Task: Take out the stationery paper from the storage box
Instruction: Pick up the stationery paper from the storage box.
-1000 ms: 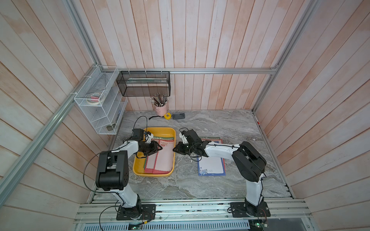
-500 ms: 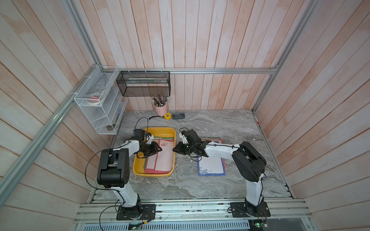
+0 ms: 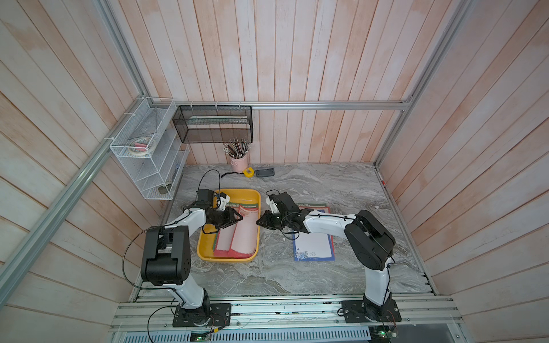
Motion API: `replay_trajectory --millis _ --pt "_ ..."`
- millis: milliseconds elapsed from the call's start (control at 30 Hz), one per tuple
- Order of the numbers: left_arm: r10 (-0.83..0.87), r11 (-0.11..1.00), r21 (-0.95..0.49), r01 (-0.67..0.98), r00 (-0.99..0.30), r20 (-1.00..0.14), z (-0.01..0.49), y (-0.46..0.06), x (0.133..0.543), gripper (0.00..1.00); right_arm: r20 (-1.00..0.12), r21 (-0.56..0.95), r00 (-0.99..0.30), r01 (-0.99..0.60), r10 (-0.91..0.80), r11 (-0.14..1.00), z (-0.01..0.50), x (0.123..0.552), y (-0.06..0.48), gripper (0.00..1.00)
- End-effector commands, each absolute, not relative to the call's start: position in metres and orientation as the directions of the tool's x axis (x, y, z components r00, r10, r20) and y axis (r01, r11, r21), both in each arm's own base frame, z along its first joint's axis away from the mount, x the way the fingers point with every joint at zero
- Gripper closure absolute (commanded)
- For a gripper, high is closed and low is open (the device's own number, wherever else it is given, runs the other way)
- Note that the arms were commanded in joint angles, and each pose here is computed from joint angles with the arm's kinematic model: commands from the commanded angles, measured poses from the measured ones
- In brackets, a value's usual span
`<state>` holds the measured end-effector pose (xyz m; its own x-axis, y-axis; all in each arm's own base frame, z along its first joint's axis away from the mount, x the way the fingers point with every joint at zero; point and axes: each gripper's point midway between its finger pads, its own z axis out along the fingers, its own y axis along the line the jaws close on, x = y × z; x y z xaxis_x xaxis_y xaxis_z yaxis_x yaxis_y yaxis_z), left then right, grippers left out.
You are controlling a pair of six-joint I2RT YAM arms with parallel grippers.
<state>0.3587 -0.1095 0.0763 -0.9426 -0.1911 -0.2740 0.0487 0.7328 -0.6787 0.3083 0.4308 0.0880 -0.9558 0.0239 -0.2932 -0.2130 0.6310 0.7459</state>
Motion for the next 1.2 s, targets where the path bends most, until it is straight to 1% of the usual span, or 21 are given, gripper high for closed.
replay_trajectory --millis 0,167,300,433,567,767,833,900,967,1000,1100,1167 --pt "-0.171 0.72 -0.69 0.075 -0.944 -0.281 0.075 -0.116 0.358 0.59 -0.305 0.753 -0.952 -0.223 0.028 0.619 0.093 0.313 0.433 0.84" --pt "-0.136 0.711 -0.699 0.078 -0.96 -0.245 0.061 -0.127 0.356 0.57 -0.304 0.756 -0.952 -0.226 0.024 0.615 0.093 0.313 0.434 0.84" --pt "-0.103 0.734 -0.675 0.075 -0.97 -0.22 0.048 -0.131 0.354 0.55 -0.307 0.755 -0.951 -0.228 0.024 0.615 0.095 0.313 0.433 0.84" --pt "-0.09 0.787 -0.614 0.061 -0.973 -0.212 0.037 -0.123 0.353 0.55 -0.308 0.757 -0.951 -0.229 0.025 0.613 0.094 0.312 0.432 0.84" --pt "-0.089 0.79 -0.61 0.067 -0.971 -0.222 0.039 -0.123 0.354 0.55 -0.306 0.76 -0.951 -0.226 0.029 0.61 0.094 0.311 0.432 0.84" --pt "-0.091 0.796 -0.598 0.09 -0.96 -0.265 0.051 -0.121 0.358 0.62 -0.305 0.759 -0.952 -0.222 0.032 0.612 0.093 0.311 0.43 0.82" --pt "-0.087 0.797 -0.594 0.107 -0.954 -0.288 0.057 -0.121 0.359 0.7 -0.307 0.759 -0.951 -0.223 0.034 0.612 0.094 0.311 0.43 0.82" --pt "-0.089 0.798 -0.592 0.114 -0.949 -0.302 0.061 -0.12 0.36 0.71 -0.31 0.759 -0.95 -0.223 0.038 0.612 0.096 0.312 0.429 0.81" --pt "-0.09 0.797 -0.591 0.123 -0.944 -0.318 0.067 -0.12 0.361 0.77 -0.312 0.757 -0.949 -0.224 0.039 0.613 0.097 0.312 0.429 0.79" --pt "-0.091 0.797 -0.591 0.125 -0.942 -0.323 0.069 -0.12 0.36 0.79 -0.316 0.757 -0.948 -0.226 0.041 0.613 0.099 0.312 0.429 0.79" --pt "-0.093 0.804 -0.58 0.133 -0.935 -0.343 0.075 -0.118 0.361 0.81 -0.324 0.755 -0.945 -0.229 0.045 0.615 0.103 0.313 0.428 0.74" --pt "-0.092 0.806 -0.575 0.144 -0.928 -0.361 0.08 -0.118 0.361 0.85 -0.33 0.754 -0.943 -0.233 0.048 0.614 0.107 0.313 0.427 0.7"
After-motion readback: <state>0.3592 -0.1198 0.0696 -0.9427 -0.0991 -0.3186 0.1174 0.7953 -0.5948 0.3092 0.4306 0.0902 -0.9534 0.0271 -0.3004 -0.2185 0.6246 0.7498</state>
